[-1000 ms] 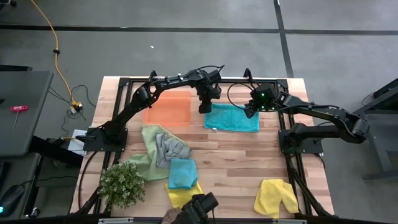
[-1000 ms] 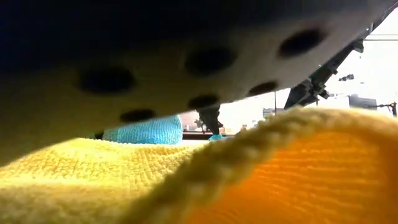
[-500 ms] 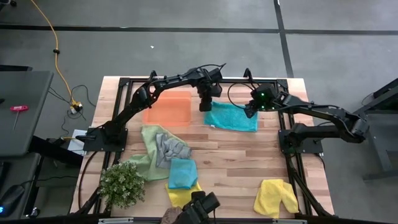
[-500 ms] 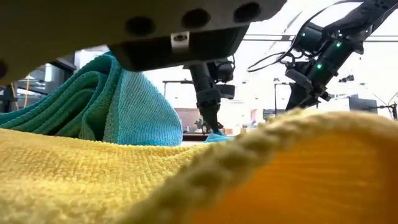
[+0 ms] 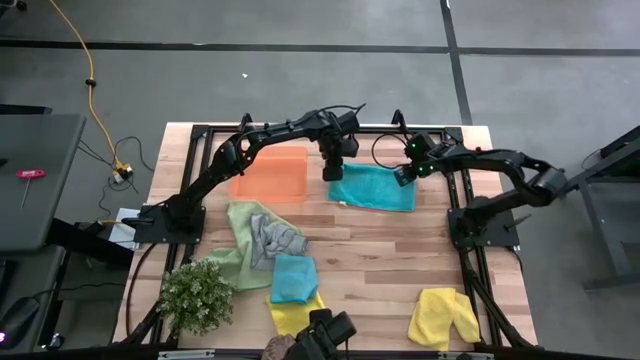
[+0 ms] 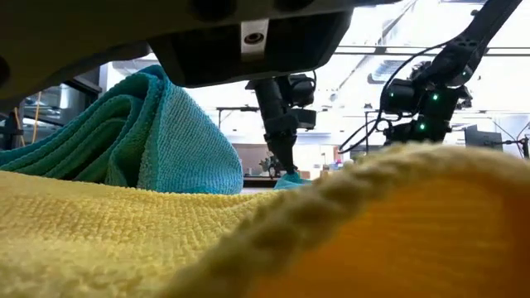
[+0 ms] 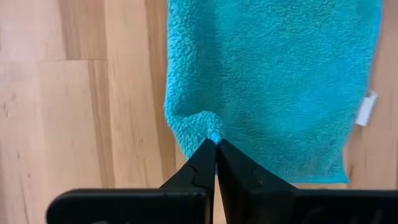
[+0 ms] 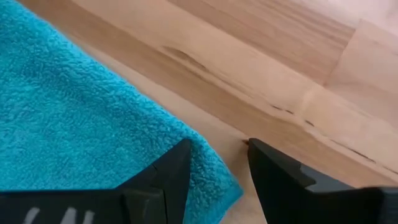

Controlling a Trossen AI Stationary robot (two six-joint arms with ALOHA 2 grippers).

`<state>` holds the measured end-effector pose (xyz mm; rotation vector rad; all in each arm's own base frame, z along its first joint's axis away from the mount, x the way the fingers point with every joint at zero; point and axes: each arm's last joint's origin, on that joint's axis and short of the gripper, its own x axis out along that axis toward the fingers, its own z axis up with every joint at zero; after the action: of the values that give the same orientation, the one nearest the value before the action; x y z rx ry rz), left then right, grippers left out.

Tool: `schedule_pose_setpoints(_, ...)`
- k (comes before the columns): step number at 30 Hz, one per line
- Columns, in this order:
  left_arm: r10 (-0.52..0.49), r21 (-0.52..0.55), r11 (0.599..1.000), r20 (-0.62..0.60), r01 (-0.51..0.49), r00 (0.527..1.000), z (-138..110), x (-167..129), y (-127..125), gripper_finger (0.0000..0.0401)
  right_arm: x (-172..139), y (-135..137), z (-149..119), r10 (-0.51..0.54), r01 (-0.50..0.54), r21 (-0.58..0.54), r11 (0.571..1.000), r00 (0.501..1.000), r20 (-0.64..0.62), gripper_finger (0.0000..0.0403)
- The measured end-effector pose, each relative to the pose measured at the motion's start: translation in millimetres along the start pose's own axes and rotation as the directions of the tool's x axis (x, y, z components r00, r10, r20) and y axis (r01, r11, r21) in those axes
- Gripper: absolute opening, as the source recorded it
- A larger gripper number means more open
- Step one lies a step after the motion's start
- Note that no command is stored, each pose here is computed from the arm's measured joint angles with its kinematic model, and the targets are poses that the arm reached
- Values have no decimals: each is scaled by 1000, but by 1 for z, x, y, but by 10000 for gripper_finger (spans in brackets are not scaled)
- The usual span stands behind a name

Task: Fold microfiber towels
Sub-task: Fold the top blue microfiber cloth

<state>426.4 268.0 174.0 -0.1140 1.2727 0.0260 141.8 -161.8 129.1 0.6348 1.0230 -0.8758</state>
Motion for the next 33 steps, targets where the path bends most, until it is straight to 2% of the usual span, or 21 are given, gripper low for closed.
schedule_pose_setpoints(10,1,0,1000,-1,-1,1000,0,0,0,0,-2,1,-3,15,-16,-14,1000,1000,-25,141)
schedule_pose_setpoints(22,3,-1,1000,-1,-3,1000,0,0,0,0,-21,-1,-12,13,-15,-17,1000,998,-64,8)
schedule_pose_setpoints(30,3,-3,1000,-1,-3,1000,0,0,0,0,-21,-1,-14,7,-11,-45,999,997,-83,19)
schedule_pose_setpoints(33,20,9,1000,-10,-20,1000,0,0,1,0,-22,-1,-12,9,-14,-67,998,998,-69,9)
